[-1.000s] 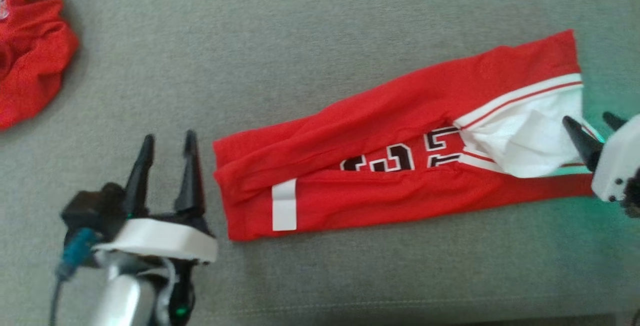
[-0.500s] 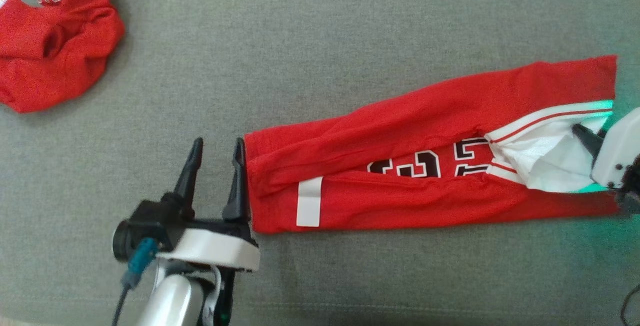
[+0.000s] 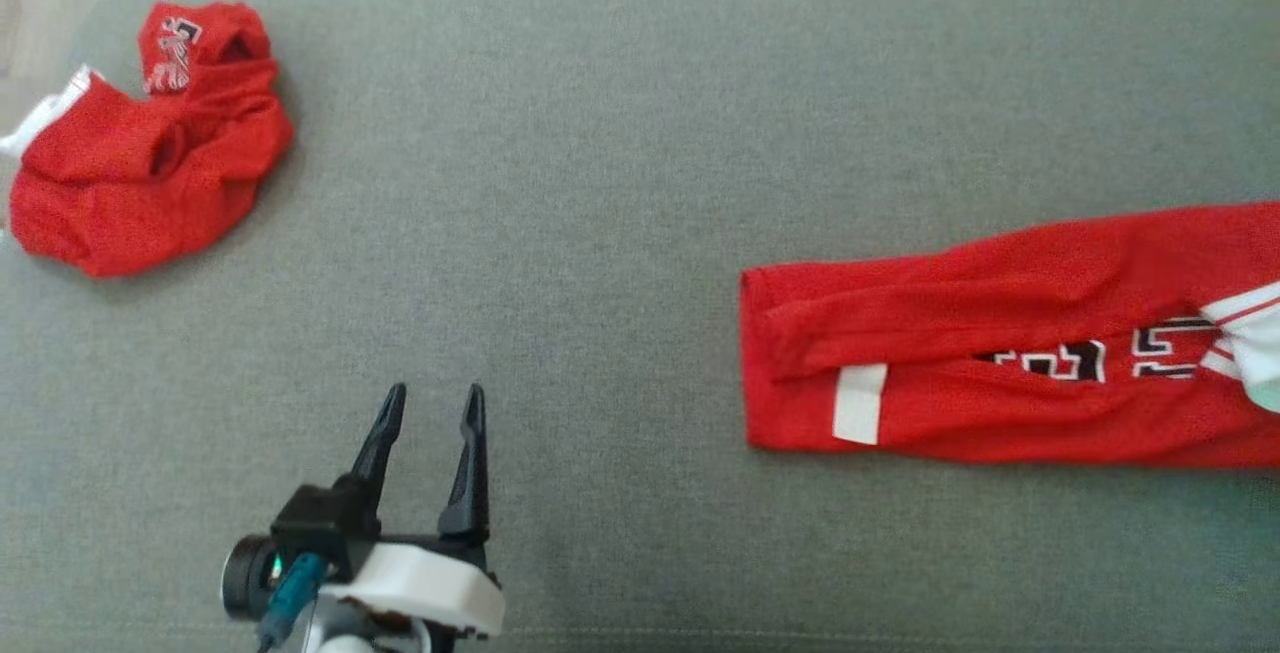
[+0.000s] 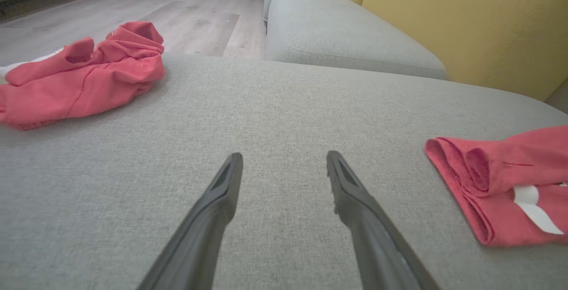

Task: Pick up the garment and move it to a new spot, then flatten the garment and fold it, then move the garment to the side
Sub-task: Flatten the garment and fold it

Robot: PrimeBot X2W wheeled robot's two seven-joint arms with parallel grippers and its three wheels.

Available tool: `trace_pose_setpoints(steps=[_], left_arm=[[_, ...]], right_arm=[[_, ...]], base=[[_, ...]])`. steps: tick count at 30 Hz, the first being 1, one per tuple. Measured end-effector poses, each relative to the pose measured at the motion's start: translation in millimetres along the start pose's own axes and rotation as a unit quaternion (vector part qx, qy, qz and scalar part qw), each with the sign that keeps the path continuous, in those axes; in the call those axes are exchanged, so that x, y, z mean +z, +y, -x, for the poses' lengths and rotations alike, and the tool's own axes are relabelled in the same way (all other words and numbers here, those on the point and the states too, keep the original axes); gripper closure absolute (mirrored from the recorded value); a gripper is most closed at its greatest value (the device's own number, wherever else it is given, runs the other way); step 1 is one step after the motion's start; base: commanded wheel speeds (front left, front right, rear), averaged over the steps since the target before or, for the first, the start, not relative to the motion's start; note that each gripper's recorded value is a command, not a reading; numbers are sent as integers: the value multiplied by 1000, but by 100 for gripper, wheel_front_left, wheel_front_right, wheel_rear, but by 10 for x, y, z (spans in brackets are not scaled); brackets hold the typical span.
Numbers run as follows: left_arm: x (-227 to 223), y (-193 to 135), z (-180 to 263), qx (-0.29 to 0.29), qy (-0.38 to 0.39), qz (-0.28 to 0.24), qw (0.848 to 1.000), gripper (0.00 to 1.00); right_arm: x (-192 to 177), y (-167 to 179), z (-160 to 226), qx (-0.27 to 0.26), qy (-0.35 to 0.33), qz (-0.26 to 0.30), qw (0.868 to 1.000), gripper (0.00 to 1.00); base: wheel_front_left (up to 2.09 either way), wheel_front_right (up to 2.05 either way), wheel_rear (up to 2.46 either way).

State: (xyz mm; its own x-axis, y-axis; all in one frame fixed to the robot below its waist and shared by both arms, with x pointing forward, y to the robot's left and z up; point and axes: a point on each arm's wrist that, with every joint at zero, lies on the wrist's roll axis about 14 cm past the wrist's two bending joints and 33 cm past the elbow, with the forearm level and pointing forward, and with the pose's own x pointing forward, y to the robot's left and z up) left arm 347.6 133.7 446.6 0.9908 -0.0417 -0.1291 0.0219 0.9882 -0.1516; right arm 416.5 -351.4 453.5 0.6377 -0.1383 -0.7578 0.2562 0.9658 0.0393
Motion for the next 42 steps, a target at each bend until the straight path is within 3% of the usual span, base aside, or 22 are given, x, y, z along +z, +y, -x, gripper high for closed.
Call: trace_pose_setpoints(steps=[4, 8, 13, 17, 23, 30, 31, 32, 33, 39, 42], left_arm=[[30, 34, 57, 6, -5, 0, 1000, 0], [7, 22, 91, 7, -1, 10, 1000, 0], [-95, -47, 87, -4, 15, 13, 1000, 0], [-98, -61, 61, -6, 16, 12, 1000, 0], [-123, 31, 65, 13, 21, 12, 1000, 0], [-141, 57, 63, 16, 23, 11, 1000, 0], [-140, 60, 62, 17, 23, 11, 1000, 0], [-138, 61, 62, 17, 23, 11, 1000, 0], [-135, 60, 62, 16, 22, 11, 1000, 0], [-103, 3, 49, 6, 17, 10, 1000, 0], [-75, -37, 50, -2, 12, 8, 1000, 0]], right_arm=[[174, 228, 165, 41, -24, 7, 999, 100], [232, 914, 356, 127, -43, 58, 989, 100], [-190, 2006, 466, 258, -3, 109, 960, 100], [-553, 2561, 507, 325, 25, 112, 939, 100], [-997, 2878, 417, 353, 59, 111, 927, 100], [-1126, 2925, 339, 353, 61, 101, 928, 100], [-1129, 2936, 338, 354, 57, 99, 928, 76], [-1131, 2962, 352, 359, 53, 98, 927, 20], [-1129, 2989, 371, 365, 51, 93, 925, 0], [-1112, 3299, 704, 453, 39, 26, 890, 0], [-964, 3362, 873, 473, -7, 12, 881, 0]], base=[[0, 0, 0], [0, 0, 0], [0, 0, 0], [0, 0, 0], [0, 0, 0], [0, 0, 0], [0, 0, 0], [0, 0, 0], [0, 0, 0], [0, 0, 0], [0, 0, 0]])
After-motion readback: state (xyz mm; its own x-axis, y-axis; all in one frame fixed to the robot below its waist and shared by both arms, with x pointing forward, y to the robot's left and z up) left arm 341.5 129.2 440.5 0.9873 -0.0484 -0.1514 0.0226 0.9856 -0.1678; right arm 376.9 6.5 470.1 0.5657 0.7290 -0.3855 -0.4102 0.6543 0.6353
